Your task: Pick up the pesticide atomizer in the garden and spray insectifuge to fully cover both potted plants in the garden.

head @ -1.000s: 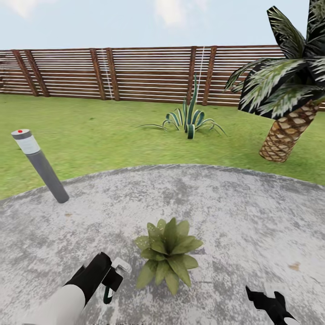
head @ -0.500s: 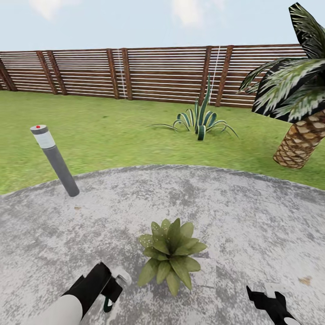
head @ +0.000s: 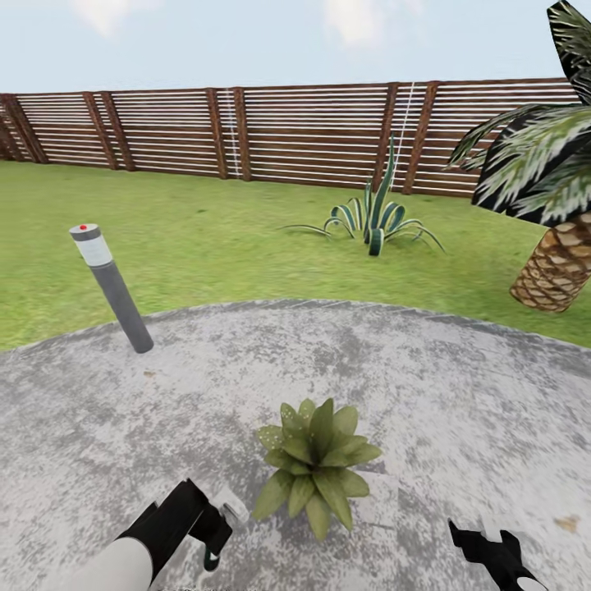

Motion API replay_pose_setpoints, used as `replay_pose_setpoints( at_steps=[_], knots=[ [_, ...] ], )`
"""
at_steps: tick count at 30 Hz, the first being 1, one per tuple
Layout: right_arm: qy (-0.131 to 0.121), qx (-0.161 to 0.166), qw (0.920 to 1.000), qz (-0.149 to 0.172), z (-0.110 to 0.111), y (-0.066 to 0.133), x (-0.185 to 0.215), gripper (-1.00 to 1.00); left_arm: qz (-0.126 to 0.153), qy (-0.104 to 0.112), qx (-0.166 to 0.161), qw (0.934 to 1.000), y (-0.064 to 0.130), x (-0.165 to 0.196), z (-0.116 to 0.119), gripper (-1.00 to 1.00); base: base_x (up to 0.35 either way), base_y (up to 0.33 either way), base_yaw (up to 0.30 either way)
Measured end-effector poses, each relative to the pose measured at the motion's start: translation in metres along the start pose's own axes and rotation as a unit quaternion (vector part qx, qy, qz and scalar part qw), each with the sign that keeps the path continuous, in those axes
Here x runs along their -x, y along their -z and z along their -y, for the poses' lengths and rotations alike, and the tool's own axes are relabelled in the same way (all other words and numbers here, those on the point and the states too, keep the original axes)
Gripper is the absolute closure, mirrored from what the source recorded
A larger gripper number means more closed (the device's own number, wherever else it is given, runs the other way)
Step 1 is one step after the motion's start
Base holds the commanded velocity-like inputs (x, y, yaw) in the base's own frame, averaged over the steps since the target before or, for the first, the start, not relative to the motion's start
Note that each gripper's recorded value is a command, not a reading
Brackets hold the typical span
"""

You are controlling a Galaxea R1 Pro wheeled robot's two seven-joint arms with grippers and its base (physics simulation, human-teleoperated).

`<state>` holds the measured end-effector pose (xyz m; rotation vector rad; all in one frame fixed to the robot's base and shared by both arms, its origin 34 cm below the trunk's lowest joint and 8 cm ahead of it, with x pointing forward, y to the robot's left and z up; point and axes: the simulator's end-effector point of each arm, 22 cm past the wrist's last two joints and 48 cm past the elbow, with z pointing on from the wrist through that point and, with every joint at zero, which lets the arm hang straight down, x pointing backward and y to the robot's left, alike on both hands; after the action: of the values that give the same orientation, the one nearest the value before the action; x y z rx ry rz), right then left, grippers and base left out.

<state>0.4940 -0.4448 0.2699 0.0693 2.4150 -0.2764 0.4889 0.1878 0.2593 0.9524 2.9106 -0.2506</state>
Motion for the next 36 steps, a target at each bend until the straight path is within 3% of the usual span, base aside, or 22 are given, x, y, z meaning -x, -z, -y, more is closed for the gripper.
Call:
replay_pose_setpoints(
  at_steps=[13, 21, 30, 36],
  knots=[
    [0.000, 0.000, 1.0000, -0.001, 0.0000, -0.0003, -0.0015, -1.00, -0.005, 0.001, -0.004, 1.0000, -0.0005, -0.0013, 0.0019, 1.00, 0.040, -0.265, 0.113],
    [0.000, 0.000, 1.0000, -0.002, -0.0001, -0.0005, -0.0016, -1.00, -0.006, 0.000, -0.002, 1.0000, -0.0003, -0.0019, 0.0004, 1.00, -0.125, -0.247, 0.249],
    [0.000, 0.000, 1.0000, -0.002, -0.0002, -0.0003, -0.0016, -1.00, -0.005, 0.001, 0.001, 1.0000, 0.0001, -0.0009, -0.0007, 1.00, -0.111, -0.038, 0.271],
    [0.001, 0.000, 1.0000, -0.001, 0.0008, -0.0003, -0.0015, -1.00, -0.002, 0.002, 0.002, 1.0000, 0.0011, 0.0013, -0.0018, 1.00, 0.010, -0.001, 0.050]
  ],
)
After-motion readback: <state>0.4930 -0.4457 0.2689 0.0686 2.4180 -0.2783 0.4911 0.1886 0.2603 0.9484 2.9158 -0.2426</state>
